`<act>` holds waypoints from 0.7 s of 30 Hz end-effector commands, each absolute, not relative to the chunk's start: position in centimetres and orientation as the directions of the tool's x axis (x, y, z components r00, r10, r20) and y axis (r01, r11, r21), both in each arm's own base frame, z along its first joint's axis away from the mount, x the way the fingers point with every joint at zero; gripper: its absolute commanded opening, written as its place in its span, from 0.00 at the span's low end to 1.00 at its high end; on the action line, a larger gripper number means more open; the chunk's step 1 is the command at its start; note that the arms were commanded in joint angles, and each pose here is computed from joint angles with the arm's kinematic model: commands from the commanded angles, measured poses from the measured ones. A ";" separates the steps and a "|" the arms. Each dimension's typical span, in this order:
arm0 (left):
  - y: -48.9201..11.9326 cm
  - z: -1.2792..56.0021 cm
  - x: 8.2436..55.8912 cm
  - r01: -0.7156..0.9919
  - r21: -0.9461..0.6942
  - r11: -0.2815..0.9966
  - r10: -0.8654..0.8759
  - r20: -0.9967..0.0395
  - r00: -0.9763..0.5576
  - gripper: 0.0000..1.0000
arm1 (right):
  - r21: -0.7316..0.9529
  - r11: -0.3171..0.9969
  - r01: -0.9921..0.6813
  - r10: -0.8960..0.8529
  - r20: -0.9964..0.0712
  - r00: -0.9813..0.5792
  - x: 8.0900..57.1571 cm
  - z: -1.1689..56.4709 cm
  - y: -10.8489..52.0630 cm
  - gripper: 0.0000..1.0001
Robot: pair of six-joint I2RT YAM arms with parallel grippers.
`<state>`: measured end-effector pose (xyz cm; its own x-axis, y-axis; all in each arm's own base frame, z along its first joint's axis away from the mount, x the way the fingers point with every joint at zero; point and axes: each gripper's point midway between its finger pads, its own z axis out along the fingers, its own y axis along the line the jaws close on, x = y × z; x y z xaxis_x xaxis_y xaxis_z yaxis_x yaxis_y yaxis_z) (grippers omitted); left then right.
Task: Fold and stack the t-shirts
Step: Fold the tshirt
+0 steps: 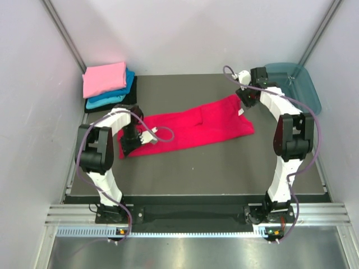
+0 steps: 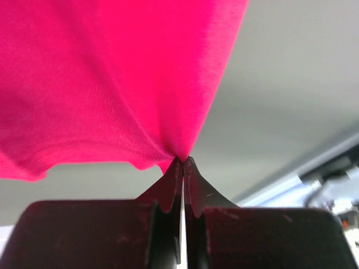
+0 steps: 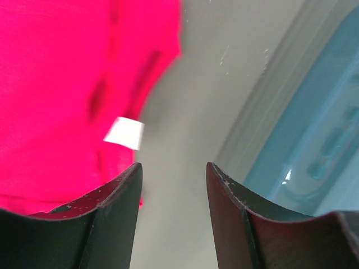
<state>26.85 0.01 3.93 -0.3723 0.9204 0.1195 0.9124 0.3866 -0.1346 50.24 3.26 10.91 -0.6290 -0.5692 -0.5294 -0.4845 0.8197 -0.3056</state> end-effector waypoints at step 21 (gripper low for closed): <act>0.4 6.6 21.9 0.885 -0.272 0.377 0.920 0.222 -0.324 0.00 | -0.018 0.820 -0.571 -0.501 -0.505 -0.703 50.5 5.3 7.2 0.49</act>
